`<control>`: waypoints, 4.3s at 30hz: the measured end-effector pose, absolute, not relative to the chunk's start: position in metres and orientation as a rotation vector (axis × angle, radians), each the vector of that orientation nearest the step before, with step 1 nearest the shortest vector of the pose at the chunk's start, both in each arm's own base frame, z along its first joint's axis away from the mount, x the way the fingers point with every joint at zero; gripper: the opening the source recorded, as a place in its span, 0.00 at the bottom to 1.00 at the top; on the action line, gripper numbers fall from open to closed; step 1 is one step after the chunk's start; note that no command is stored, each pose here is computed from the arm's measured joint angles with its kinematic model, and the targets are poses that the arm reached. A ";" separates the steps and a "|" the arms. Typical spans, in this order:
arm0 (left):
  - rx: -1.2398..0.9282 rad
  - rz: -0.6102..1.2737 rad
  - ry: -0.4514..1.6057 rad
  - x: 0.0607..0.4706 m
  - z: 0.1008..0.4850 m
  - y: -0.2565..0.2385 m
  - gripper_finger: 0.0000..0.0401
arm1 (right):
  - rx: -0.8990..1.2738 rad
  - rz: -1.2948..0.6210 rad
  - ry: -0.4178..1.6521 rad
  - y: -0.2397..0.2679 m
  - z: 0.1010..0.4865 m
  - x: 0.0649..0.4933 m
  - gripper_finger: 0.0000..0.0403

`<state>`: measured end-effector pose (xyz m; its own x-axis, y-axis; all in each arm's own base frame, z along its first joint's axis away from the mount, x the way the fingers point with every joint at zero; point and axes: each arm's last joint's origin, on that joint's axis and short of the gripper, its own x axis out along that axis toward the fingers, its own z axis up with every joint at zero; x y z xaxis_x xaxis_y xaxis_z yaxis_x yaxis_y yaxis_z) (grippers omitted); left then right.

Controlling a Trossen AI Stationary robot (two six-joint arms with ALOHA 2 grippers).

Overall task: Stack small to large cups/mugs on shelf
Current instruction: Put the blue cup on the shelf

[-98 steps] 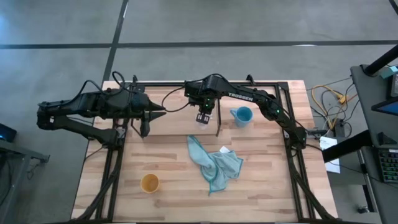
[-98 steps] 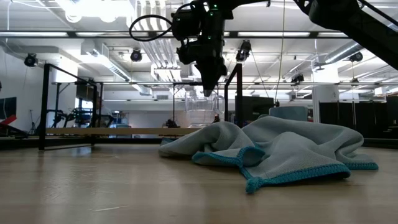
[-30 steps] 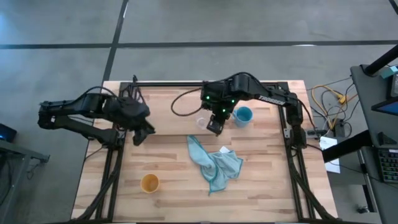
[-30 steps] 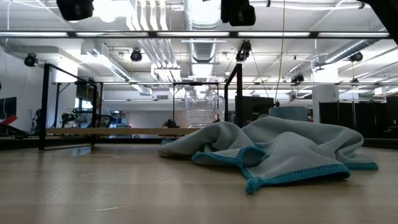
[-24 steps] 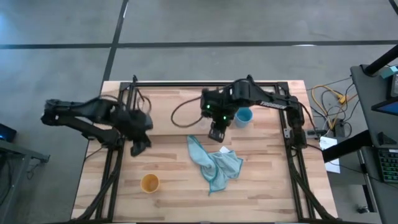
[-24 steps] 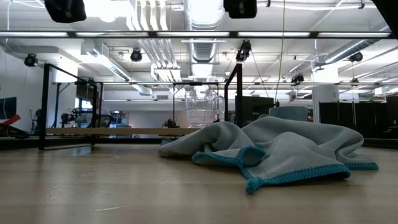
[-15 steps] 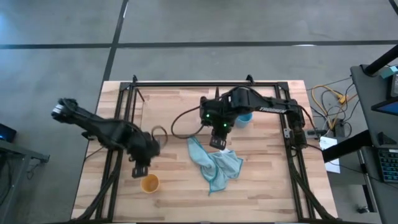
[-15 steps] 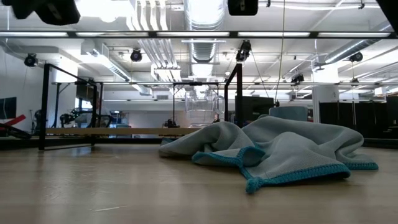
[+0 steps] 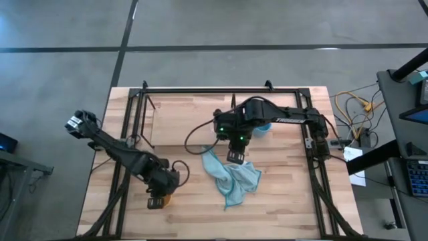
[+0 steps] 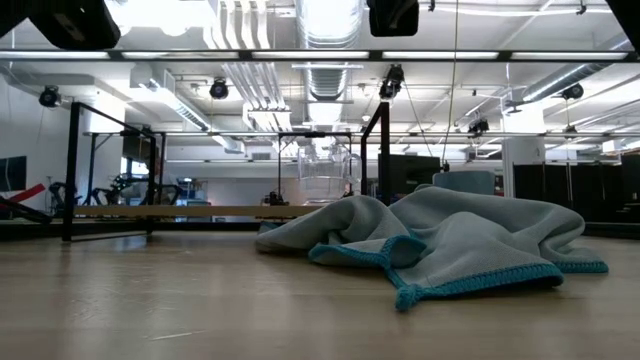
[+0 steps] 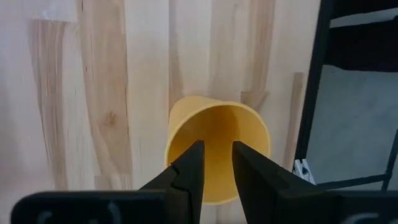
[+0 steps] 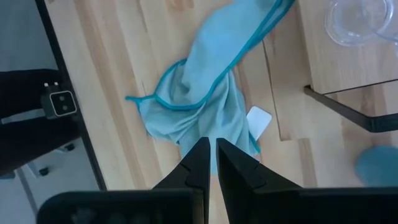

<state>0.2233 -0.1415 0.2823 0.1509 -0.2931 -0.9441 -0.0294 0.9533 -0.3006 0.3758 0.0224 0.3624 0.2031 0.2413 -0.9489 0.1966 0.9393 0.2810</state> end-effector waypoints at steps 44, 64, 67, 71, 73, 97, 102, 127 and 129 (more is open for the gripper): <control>-0.252 -0.212 1.342 0.222 0.291 -0.140 0.17 | 0.574 -0.474 1.426 -0.073 0.267 0.249 0.19; -0.275 -0.197 1.341 0.223 0.292 -0.140 0.17 | 0.428 -0.470 1.549 -0.093 0.216 0.281 0.27; -0.275 -0.196 1.342 0.223 0.292 -0.140 0.17 | 0.418 -0.460 1.560 -0.093 0.212 0.283 0.25; -0.276 -0.194 1.343 0.223 0.291 -0.139 0.17 | 0.408 -0.449 1.566 -0.094 0.211 0.283 0.21; -0.275 -0.193 1.344 0.223 0.291 -0.139 0.17 | 0.407 -0.449 1.568 -0.094 0.211 0.283 0.18; -0.275 -0.193 1.344 0.223 0.291 -0.139 0.17 | 0.497 -0.575 1.358 -0.080 0.279 0.240 0.04; -0.275 -0.193 1.344 0.223 0.291 -0.139 0.17 | 0.489 -0.606 1.134 -0.078 0.320 0.228 0.03; -0.272 -0.172 1.330 0.223 0.293 -0.138 0.17 | 0.317 -0.342 0.537 -0.095 0.426 0.315 0.03; -0.276 -0.141 1.331 0.221 0.294 -0.137 0.17 | 0.314 -0.327 0.561 -0.098 0.425 0.328 0.03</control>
<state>0.2212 -0.1368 0.2939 0.2352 -0.2577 -0.9372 -0.0562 0.9590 -0.2778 0.3280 -0.0983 0.4250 0.7979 -0.2154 -0.5631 0.3840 0.9016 0.1993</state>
